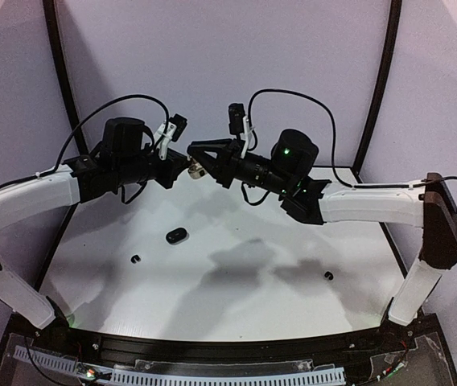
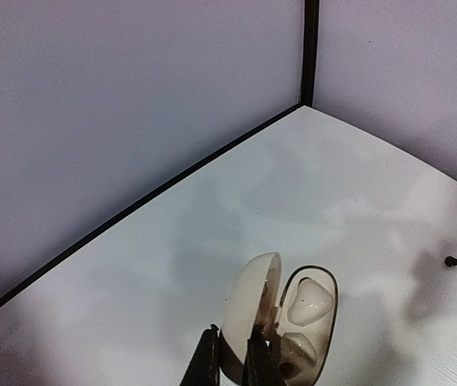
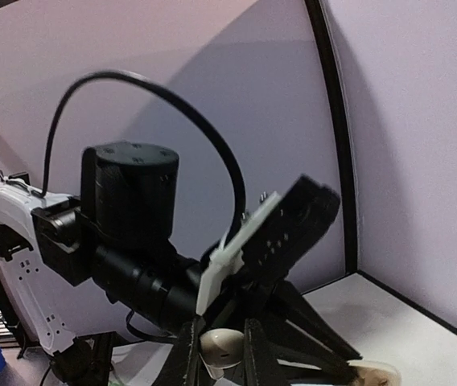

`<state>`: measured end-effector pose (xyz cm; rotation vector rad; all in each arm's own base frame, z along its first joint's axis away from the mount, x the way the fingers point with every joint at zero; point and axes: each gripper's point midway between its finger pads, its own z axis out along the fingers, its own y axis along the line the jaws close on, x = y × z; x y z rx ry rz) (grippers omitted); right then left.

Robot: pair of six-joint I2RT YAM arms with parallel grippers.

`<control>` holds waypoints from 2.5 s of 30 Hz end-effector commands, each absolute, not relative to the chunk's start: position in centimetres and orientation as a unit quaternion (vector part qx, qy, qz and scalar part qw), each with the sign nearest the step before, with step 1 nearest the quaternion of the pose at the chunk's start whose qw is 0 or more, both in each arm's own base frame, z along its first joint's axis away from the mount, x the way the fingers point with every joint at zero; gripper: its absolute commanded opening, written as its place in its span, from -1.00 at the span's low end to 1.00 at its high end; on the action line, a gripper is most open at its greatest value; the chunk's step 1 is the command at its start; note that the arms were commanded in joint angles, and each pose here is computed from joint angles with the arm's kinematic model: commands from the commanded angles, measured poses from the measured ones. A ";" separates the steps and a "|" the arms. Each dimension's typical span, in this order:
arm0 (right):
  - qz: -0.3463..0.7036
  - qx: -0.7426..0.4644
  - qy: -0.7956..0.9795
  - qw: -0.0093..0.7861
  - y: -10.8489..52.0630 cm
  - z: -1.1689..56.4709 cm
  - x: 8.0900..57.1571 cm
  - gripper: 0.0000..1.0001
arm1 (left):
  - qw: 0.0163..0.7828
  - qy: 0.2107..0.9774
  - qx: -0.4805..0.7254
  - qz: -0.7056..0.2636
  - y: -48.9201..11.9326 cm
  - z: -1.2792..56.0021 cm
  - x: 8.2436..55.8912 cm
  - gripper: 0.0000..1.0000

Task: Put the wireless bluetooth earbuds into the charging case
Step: Insert the left earbud into the left side groove of the charging case.

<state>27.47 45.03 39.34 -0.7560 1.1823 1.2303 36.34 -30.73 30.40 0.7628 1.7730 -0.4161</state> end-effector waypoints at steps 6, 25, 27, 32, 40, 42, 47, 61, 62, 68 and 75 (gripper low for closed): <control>0.514 -0.307 0.530 0.601 46.1 35.9 29.1 -1.00 | 0.588 0.727 0.303 -0.185 -29.9 34.1 36.1 -0.98; 0.461 -0.285 0.528 0.654 46.0 35.3 32.6 -1.00 | 0.589 0.729 0.297 -0.183 -29.4 34.1 36.4 -0.98; 0.458 -0.288 0.526 0.656 45.9 35.5 32.7 -1.00 | 0.588 0.731 0.294 -0.184 -29.4 34.0 36.5 -0.98; 0.449 -0.278 0.533 0.661 45.5 35.0 33.5 -1.00 | 0.592 0.728 0.294 -0.183 -29.3 34.4 36.6 -0.98; 0.457 -0.276 0.523 0.664 46.0 35.1 33.9 -1.00 | 0.588 0.732 0.287 -0.191 -29.2 34.5 36.7 -0.98; 0.461 -0.277 0.522 0.662 46.2 35.0 33.9 -1.00 | 0.587 0.732 0.284 -0.195 -29.3 34.5 36.7 -0.98; 0.465 -0.284 0.530 0.649 46.7 33.9 33.8 -1.00 | 0.589 0.731 0.284 -0.197 -29.3 34.6 36.6 -0.98; 0.437 -0.274 0.547 0.659 46.7 32.6 35.0 -1.00 | 0.577 0.733 0.279 -0.228 -29.9 34.6 36.1 -0.98; 0.437 -0.274 0.548 0.659 46.8 32.5 35.0 -1.00 | 0.578 0.732 0.279 -0.229 -29.9 34.6 36.2 -0.98; 0.429 -0.269 0.554 0.661 46.9 31.8 35.4 -1.00 | 0.579 0.729 0.270 -0.245 -30.1 35.2 36.0 -0.98; 0.413 -0.265 0.557 0.669 46.8 31.7 35.9 -1.00 | 0.567 0.737 0.262 -0.259 -30.1 34.9 35.7 -0.98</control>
